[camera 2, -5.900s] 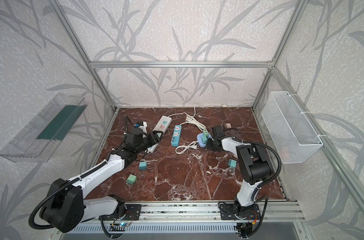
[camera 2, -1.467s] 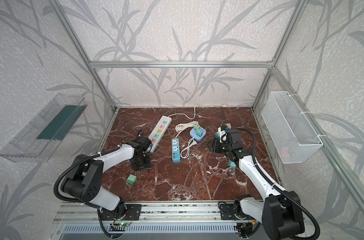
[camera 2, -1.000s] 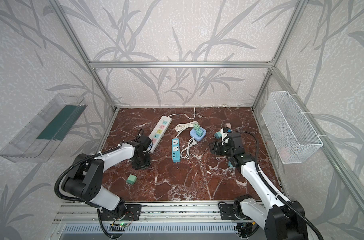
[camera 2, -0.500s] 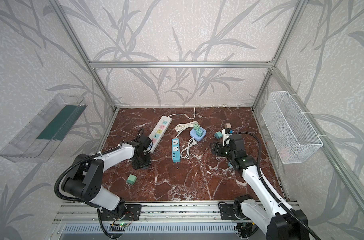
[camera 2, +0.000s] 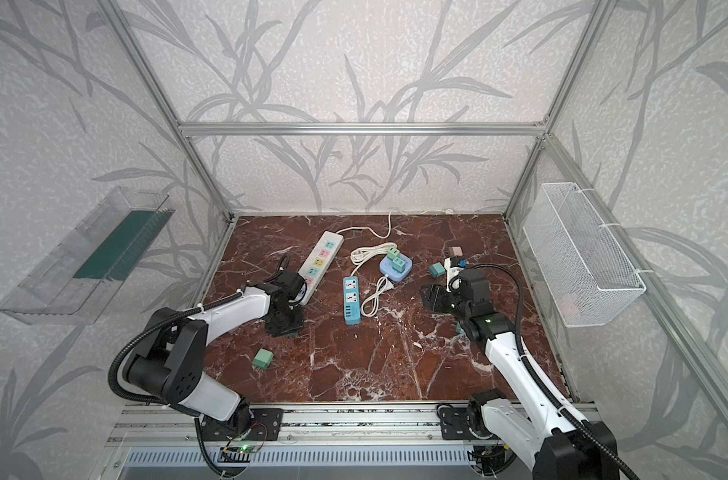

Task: Insert the plug
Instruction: 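Bring the held teal adapter toward the right gripper while the right gripper approaches, then close the right gripper on the teal adapter and open the left gripper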

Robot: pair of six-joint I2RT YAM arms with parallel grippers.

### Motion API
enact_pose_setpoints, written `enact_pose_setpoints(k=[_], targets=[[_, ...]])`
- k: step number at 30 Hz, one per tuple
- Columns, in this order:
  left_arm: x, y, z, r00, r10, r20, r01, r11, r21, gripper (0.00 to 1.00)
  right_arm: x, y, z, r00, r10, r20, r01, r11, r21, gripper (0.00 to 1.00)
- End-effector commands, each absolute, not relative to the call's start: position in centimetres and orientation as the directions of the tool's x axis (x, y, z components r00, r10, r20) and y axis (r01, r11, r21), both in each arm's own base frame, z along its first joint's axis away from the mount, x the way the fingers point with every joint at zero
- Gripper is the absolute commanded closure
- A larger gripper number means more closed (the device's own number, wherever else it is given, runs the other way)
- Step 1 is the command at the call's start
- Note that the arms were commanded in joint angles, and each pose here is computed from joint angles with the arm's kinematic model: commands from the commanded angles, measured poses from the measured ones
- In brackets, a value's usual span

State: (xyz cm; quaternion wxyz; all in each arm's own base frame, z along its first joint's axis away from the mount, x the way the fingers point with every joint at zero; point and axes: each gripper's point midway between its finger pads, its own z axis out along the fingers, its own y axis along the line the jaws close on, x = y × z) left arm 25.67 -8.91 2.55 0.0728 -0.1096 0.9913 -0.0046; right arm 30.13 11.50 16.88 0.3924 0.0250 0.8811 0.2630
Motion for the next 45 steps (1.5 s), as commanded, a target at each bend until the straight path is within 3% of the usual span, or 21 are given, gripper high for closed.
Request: enact_pose_setpoints(k=[1, 6, 10, 13, 21, 31, 45], targets=[[29.0, -13.5, 7.8, -0.934, -0.078, -0.349, -0.023, 0.987, -0.160, 0.66, 30.0, 12.4, 17.9, -0.700, 0.245, -0.671, -0.198, 0.837, 0.511, 0.32], [31.6, -20.7, 14.8, -0.752, 0.144, -0.643, 0.319, 0.934, -0.164, 0.67, 30.2, 12.7, 17.9, -0.737, 0.236, -0.634, -0.179, 0.835, 0.520, 0.38], [31.7, -26.6, 21.5, -0.447, 0.227, -0.865, 0.569, 0.819, -0.079, 0.66, 29.6, 13.4, 20.1, -0.739, 0.214, -0.638, -0.194, 0.840, 0.506, 0.39], [31.6, -29.1, 23.8, -0.249, 0.251, -0.935, 0.666, 0.745, 0.022, 0.64, 29.0, 15.4, 22.0, -0.737, 0.141, -0.661, -0.269, 0.836, 0.478, 0.40], [30.6, -33.6, 23.7, -0.033, 0.368, -0.929, 0.767, 0.606, 0.212, 0.63, 27.5, 20.6, 25.9, -0.684, -0.042, -0.728, -0.495, 0.760, 0.421, 0.38], [29.7, -35.1, 22.8, 0.017, 0.417, -0.909, 0.799, 0.540, 0.263, 0.65, 28.3, 23.8, 26.0, -0.722, -0.088, -0.686, -0.554, 0.668, 0.497, 0.36], [29.3, -35.2, 22.1, 0.045, 0.456, -0.889, 0.806, 0.509, 0.302, 0.64, 28.7, 27.0, 24.5, -0.755, -0.118, -0.645, -0.577, 0.587, 0.568, 0.64]])
